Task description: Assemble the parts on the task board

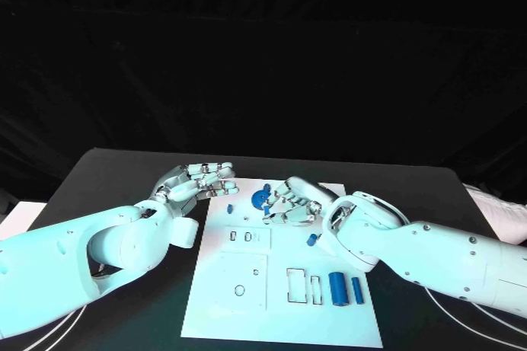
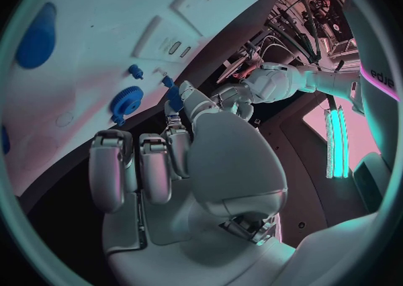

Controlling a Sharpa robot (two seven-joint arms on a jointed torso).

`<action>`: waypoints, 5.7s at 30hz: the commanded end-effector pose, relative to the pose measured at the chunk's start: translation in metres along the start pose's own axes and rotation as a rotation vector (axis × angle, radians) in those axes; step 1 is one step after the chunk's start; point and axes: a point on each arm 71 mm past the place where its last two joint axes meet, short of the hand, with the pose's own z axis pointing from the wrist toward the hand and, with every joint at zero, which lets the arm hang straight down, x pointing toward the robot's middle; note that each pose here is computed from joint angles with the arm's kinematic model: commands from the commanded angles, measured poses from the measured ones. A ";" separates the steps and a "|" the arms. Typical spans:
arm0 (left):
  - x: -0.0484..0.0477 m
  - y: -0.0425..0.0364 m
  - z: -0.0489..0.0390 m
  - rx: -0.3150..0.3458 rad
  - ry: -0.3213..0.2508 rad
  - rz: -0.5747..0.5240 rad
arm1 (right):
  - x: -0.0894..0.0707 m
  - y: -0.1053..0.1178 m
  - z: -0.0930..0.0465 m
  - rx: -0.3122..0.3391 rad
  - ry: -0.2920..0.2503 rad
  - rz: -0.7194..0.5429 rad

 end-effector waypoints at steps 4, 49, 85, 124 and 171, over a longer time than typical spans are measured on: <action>0.0034 -0.0007 0.0008 0.009 0.022 -0.015 | 0.023 0.002 0.007 0.032 0.049 -0.140; 0.0033 -0.0010 -0.0012 0.003 0.026 -0.017 | 0.057 0.000 0.006 0.067 0.148 -0.285; 0.0024 -0.0010 -0.0015 0.001 0.023 -0.016 | 0.058 0.003 0.003 0.091 0.150 -0.293; 0.0003 0.0030 -0.0003 -0.045 0.048 0.025 | 0.016 0.028 -0.023 -0.275 -0.104 -0.042; 0.0431 0.0203 0.0562 -0.751 0.237 1.299 | -0.109 -0.054 -0.060 0.064 -0.234 0.288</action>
